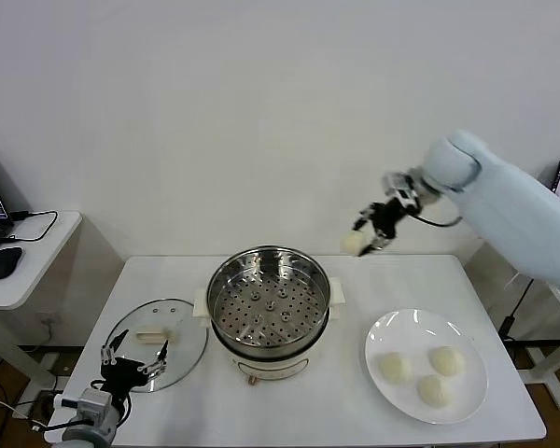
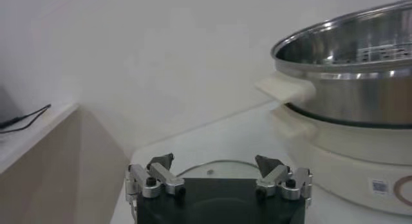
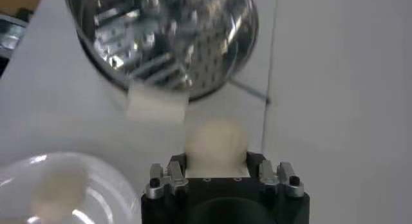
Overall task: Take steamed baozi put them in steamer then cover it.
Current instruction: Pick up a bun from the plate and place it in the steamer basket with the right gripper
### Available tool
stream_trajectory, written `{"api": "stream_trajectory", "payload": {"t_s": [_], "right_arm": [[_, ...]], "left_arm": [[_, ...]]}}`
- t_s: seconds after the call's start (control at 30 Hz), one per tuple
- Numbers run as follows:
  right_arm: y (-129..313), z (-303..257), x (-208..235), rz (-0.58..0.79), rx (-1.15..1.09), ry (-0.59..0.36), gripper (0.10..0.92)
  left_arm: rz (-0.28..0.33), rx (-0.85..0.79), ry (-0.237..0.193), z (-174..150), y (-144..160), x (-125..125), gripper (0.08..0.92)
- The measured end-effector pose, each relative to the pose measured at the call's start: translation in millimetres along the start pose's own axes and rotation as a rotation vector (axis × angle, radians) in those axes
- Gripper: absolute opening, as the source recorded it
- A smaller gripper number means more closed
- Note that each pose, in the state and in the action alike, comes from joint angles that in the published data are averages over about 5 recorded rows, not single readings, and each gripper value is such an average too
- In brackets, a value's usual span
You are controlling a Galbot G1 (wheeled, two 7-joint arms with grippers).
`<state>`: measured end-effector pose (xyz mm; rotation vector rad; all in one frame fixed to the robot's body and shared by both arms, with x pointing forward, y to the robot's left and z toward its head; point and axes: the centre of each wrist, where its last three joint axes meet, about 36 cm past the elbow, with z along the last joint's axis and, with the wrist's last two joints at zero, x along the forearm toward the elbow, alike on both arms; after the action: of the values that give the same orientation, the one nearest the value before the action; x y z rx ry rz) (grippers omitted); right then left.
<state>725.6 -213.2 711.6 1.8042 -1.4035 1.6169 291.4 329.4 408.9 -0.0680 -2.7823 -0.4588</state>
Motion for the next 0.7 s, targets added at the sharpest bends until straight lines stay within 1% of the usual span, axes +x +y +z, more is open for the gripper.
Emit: {"api": "stream_trajectory", "payload": {"t_s": [0.13, 0.3, 0.53, 0.7], "right_arm": [[-31.0, -29.0, -9.6, -0.028, 0.185, -0.011, 0.584], [-58.2, -74.7, -22.0, -0.063, 0.424, 0.016, 0.585], [-76.7, -130.6, -50.9, -0.113, 0.719, 0.097, 0.585], [-81.1, -157.8, -75.7, -0.159, 0.868, 0.151, 0.585]], "left_arm": [[-0.016, 0.002, 0.009, 3.0, 5.4, 1.8, 0.823], [-0.026, 0.005, 0.020, 6.4, 7.4, 4.9, 0.823], [-0.032, 0.010, 0.022, 6.4, 7.7, 10.9, 0.823], [-0.036, 0.015, 0.026, 7.3, 6.4, 13.8, 0.823]]}}
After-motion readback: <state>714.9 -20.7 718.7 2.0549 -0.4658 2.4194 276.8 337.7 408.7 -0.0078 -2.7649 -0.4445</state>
